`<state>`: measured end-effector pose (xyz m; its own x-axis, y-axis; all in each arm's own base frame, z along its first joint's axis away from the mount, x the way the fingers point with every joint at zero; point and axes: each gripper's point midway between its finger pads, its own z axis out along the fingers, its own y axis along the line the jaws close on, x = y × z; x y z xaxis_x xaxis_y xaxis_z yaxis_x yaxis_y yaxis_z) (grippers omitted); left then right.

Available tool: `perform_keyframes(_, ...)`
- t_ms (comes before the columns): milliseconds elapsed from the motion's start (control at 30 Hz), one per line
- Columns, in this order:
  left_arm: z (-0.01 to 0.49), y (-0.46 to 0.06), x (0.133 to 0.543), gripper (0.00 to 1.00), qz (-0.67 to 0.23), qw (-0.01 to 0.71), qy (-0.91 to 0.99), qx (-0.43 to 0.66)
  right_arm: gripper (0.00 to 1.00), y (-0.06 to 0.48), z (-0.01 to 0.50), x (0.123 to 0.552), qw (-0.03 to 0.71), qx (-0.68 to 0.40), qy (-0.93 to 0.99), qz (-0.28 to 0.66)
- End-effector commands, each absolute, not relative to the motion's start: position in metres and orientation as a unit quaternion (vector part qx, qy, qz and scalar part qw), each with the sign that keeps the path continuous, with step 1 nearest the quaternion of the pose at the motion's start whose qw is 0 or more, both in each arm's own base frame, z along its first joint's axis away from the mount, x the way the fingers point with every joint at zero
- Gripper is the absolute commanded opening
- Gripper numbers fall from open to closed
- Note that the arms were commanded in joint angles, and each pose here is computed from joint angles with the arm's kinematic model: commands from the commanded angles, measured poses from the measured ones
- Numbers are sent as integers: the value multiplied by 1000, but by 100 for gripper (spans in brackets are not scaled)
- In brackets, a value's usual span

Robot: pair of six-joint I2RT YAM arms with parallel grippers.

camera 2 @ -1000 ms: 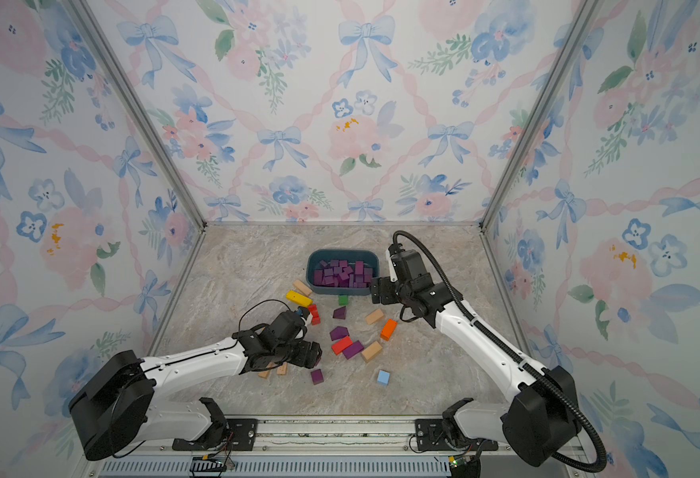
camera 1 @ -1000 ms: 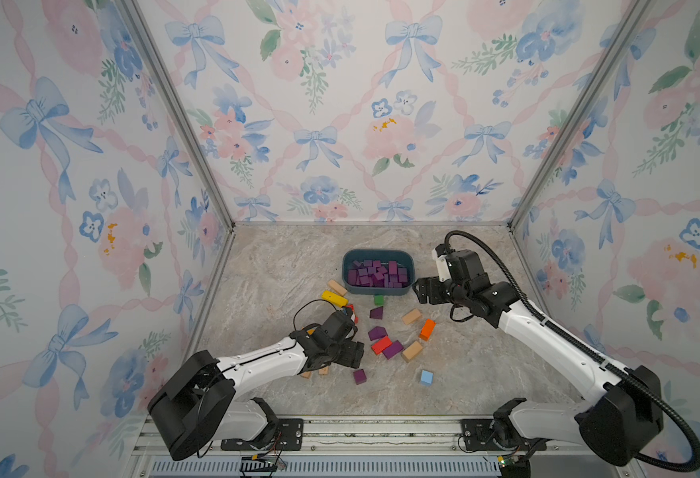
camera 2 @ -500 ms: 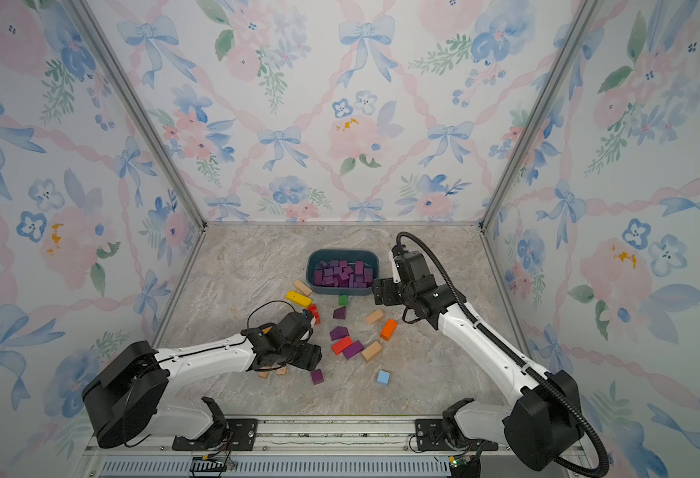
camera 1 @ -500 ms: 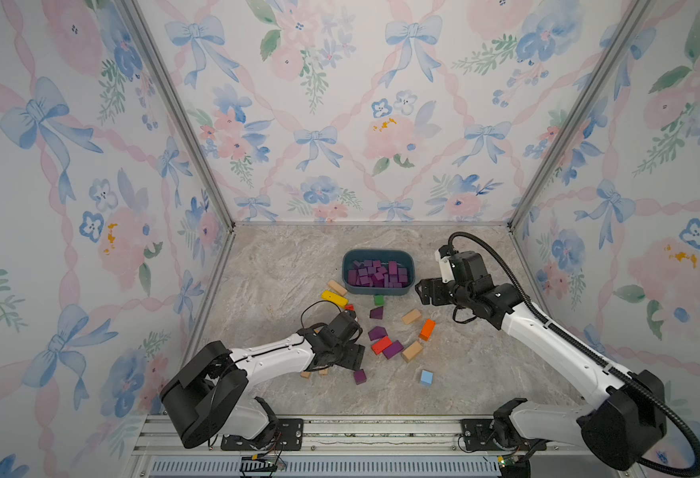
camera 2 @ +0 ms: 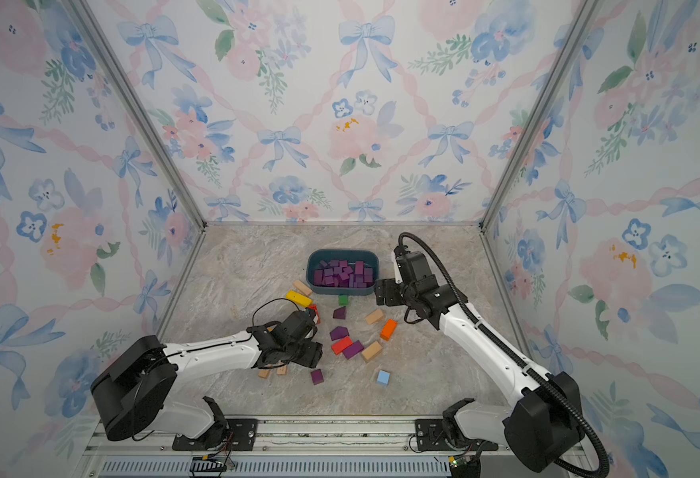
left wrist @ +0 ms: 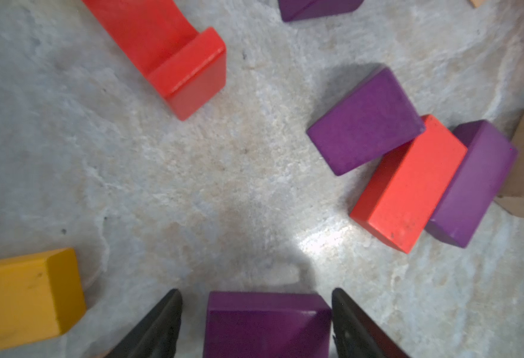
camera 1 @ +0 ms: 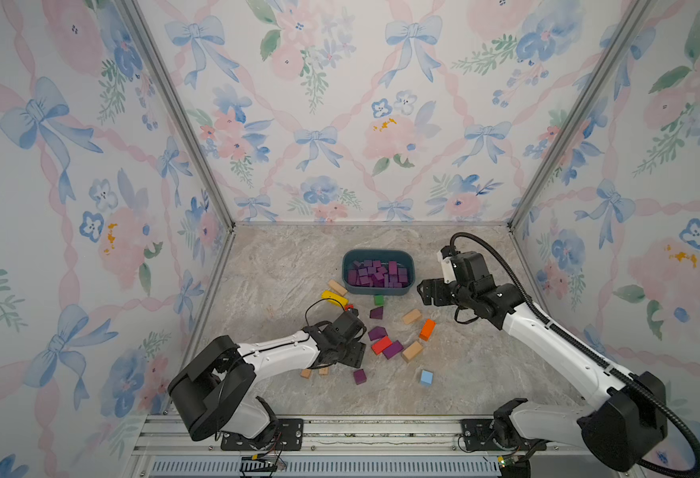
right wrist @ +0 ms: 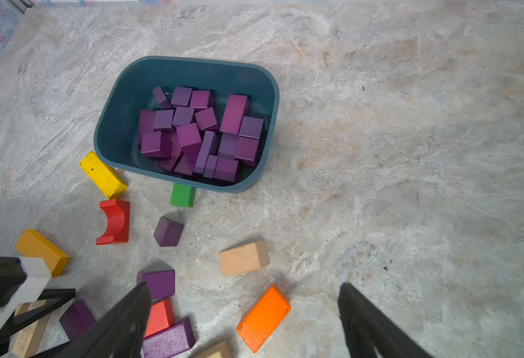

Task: Pick purple bricks into the storage bin
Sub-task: Pick up the building block from the center of the board.

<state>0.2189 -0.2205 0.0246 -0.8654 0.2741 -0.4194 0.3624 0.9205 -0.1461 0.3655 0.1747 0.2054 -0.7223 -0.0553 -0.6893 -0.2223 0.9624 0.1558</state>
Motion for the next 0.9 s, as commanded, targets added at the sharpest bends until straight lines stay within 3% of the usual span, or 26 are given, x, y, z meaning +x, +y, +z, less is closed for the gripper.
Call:
perform_keyframes(0,9,-210,208,76,-83,167,967,173,95,164,199,361,356,-73,926,97)
perform_keyframes(100,7,-211,206,76,-80,163,967,176,100,162,200,361,358,-72,926,96)
perform_keyframes(867,1,-199,200,81,-37,156,971,178,97,139,201,362,362,-40,928,84)
